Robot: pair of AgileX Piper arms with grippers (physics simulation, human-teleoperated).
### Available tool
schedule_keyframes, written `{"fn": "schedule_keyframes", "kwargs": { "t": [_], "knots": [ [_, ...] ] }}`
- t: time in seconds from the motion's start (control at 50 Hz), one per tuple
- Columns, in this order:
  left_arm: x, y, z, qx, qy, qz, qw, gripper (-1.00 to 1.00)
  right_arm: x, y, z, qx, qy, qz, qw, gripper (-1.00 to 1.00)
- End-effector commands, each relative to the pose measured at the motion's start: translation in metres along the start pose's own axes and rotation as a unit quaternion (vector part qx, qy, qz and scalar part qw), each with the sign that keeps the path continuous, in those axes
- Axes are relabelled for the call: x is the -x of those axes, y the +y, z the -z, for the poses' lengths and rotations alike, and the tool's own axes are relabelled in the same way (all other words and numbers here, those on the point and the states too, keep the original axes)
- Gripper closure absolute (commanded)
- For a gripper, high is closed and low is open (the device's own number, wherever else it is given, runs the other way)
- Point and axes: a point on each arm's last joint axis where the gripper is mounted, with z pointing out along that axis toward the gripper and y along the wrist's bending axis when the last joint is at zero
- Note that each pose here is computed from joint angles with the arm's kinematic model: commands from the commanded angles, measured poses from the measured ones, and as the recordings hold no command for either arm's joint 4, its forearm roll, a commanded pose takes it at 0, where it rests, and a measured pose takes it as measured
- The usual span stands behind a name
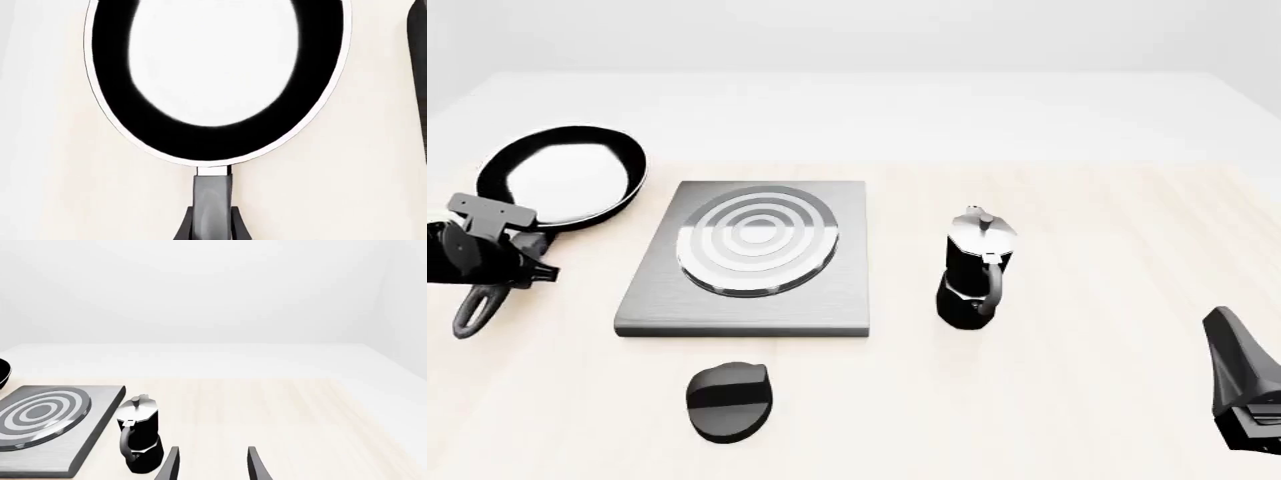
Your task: Turn on the stove and put the frying pan on it.
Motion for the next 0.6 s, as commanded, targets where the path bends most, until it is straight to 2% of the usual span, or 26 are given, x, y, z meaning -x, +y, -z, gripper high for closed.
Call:
{"fn": "schedule_keyframes", "kwargs": {
  "t": [0.02,0.26,0.6],
  "knots": [
    [0.014,-0.011,0.014,-0.006,-0.017,0.006,0.9998,1.00,0.000,0.000,0.000,0.000,0.000,0.000,1.0000,-1.00],
    [0.034,-0.014,0.054,-0.005,-0.048,0.008,0.9988,1.00,0.000,0.000,0.000,0.000,0.000,0.000,1.0000,-1.00],
    [0.049,-0.021,0.101,-0.010,-0.078,0.006,0.9969,1.00,0.000,0.000,0.000,0.000,0.000,0.000,1.0000,-1.00]
  ]
}}
